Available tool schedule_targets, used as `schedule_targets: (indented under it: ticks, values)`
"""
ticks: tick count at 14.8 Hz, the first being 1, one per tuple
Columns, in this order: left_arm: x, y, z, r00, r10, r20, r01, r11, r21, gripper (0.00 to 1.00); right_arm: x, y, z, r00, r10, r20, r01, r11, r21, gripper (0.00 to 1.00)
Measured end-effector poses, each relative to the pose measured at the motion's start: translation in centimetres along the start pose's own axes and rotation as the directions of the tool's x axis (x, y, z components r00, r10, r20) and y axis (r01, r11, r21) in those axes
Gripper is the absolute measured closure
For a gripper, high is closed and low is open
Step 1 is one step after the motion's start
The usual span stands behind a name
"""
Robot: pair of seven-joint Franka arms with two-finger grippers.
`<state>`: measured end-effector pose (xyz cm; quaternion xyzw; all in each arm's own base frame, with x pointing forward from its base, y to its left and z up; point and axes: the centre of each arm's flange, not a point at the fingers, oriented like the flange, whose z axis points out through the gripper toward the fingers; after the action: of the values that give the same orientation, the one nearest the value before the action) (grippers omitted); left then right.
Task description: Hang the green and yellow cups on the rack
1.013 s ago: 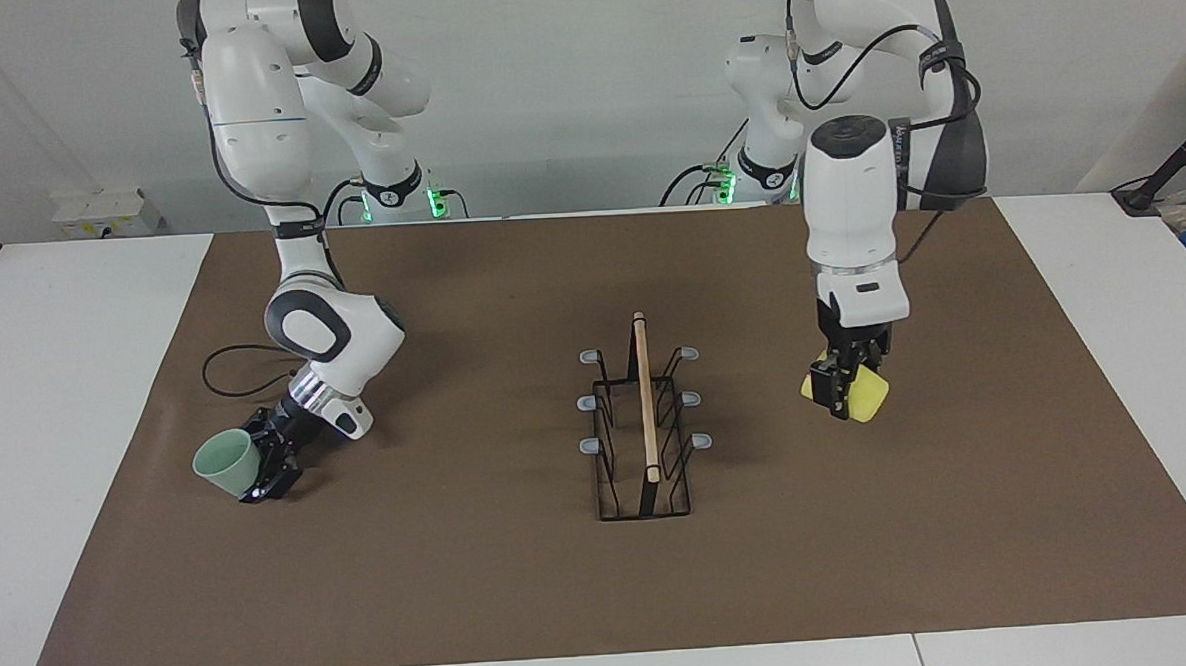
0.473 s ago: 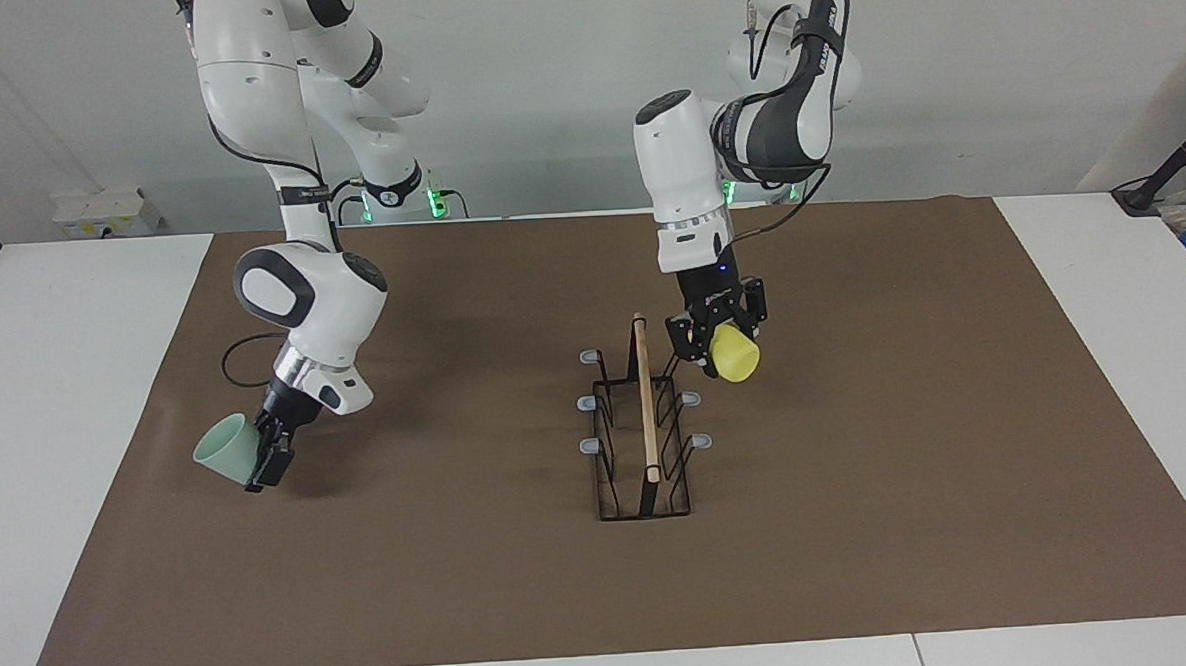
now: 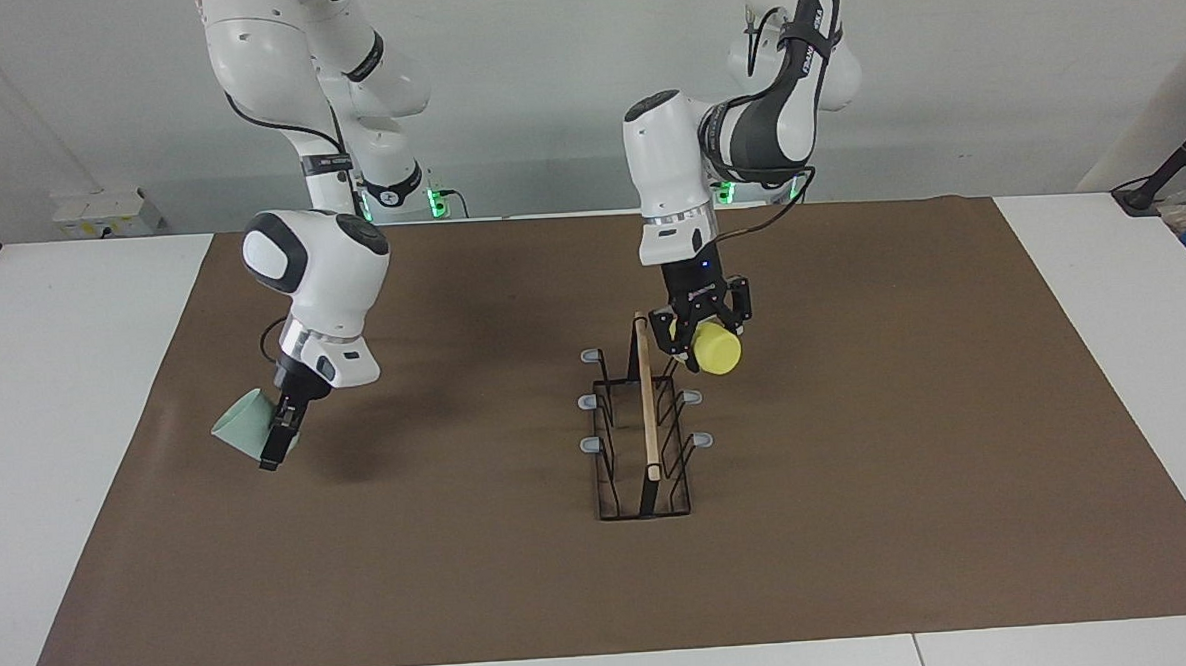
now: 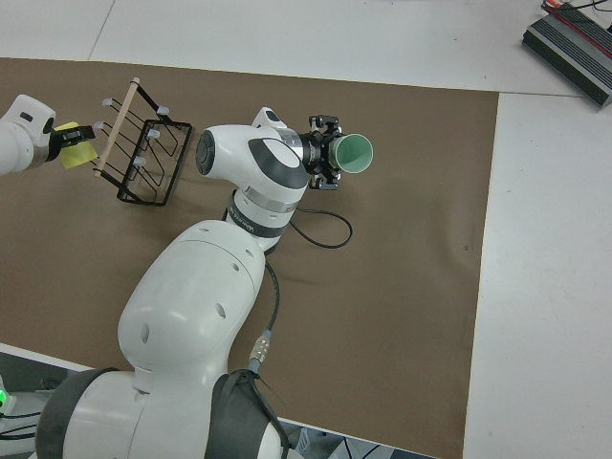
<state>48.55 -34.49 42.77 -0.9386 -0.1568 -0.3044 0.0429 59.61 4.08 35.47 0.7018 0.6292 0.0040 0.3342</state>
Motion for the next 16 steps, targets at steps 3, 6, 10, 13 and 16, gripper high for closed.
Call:
schedule_targets:
  ticks: [3, 6, 10, 13, 16]
  values:
    - [-0.3, 0.0, -0.3, 1.000, 0.003, 0.001, -0.003, 1.000, -0.004, 0.29, 1.9, 1.0, -3.1, 0.997, 0.081, -0.015, -0.078, 0.990, 0.121, 0.35]
    - [0.1, -0.1, -0.5, 1.000, -0.005, -0.003, 0.005, 1.000, -0.005, 0.02, 2.1, 3.4, -7.2, 0.988, 0.156, -0.006, -0.150, 0.957, 0.249, 0.35]
    - [2.7, -1.0, -1.5, 0.998, -0.049, -0.028, 0.048, 0.999, -0.017, 0.00, 0.7, 5.8, -10.6, 0.937, 0.345, -0.060, -0.285, 0.851, 0.442, 0.35]
    - [6.8, -3.6, -0.6, 0.998, -0.053, -0.037, 0.054, 0.999, 0.008, 0.00, 0.3, 6.8, -11.5, 0.877, 0.465, -0.126, -0.337, 0.779, 0.529, 0.35]
    - [10.8, -7.3, 1.0, 0.999, 0.015, 0.045, -0.016, 1.000, 0.016, 0.00, 0.8, 7.7, -12.5, 0.807, 0.553, -0.210, -0.367, 0.746, 0.556, 0.35]
